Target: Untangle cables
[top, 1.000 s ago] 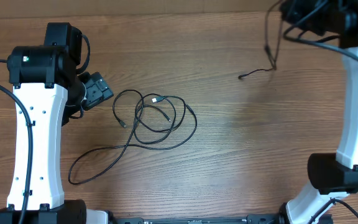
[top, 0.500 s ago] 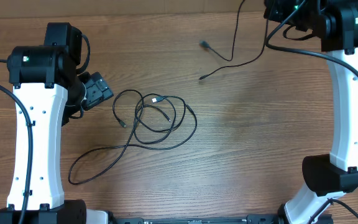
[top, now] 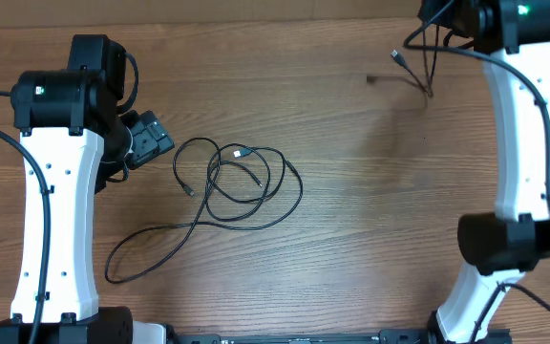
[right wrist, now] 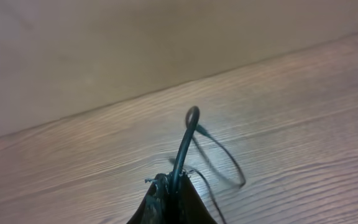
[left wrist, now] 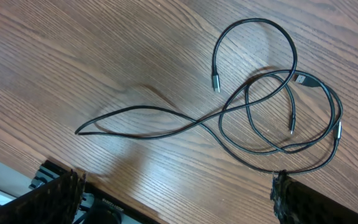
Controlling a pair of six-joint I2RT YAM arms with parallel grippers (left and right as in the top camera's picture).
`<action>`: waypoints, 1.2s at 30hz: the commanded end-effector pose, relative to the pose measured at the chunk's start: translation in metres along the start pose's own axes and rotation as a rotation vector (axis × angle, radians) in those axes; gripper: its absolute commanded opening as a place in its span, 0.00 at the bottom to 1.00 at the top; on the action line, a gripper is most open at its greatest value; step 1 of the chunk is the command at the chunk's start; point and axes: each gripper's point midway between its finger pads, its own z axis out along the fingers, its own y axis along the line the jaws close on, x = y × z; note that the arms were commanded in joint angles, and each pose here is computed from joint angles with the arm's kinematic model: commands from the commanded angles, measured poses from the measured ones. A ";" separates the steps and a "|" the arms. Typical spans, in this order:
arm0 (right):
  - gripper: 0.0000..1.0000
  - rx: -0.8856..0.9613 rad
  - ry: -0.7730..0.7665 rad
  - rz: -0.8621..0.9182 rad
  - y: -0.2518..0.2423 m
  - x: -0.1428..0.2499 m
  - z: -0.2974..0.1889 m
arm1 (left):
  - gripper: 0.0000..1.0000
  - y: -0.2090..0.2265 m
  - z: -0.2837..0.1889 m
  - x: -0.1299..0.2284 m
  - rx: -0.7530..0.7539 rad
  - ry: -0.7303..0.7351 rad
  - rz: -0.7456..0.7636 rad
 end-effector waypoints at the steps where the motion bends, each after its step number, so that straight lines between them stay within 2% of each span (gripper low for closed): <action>1: 0.04 -0.039 0.011 0.008 0.002 0.000 0.003 | 0.99 0.000 0.003 0.001 -0.004 0.009 0.006; 4: 0.04 -0.138 0.022 0.004 0.020 0.001 -0.006 | 1.00 0.000 0.003 0.001 -0.004 0.009 0.006; 9: 0.04 -0.456 0.049 -0.065 0.072 0.005 -0.042 | 0.99 0.000 0.003 0.001 -0.004 0.009 0.006; 15: 0.04 -0.681 0.042 -0.088 0.102 0.003 -0.084 | 0.99 0.000 0.003 0.001 -0.004 0.009 0.006; 17: 0.04 -0.705 0.041 -0.091 0.105 0.003 -0.090 | 0.99 0.000 0.003 0.001 -0.004 0.009 0.006; 21: 0.04 -0.638 0.019 -0.081 0.094 -0.002 -0.085 | 1.00 0.000 0.003 0.001 -0.004 0.009 0.006; 29: 0.04 -0.327 -0.037 -0.011 0.028 -0.019 -0.052 | 1.00 0.000 0.003 0.001 -0.004 0.009 0.006; 36: 0.04 -0.262 -0.006 0.030 -0.003 -0.018 -0.030 | 0.99 0.000 0.003 0.001 -0.004 0.009 0.006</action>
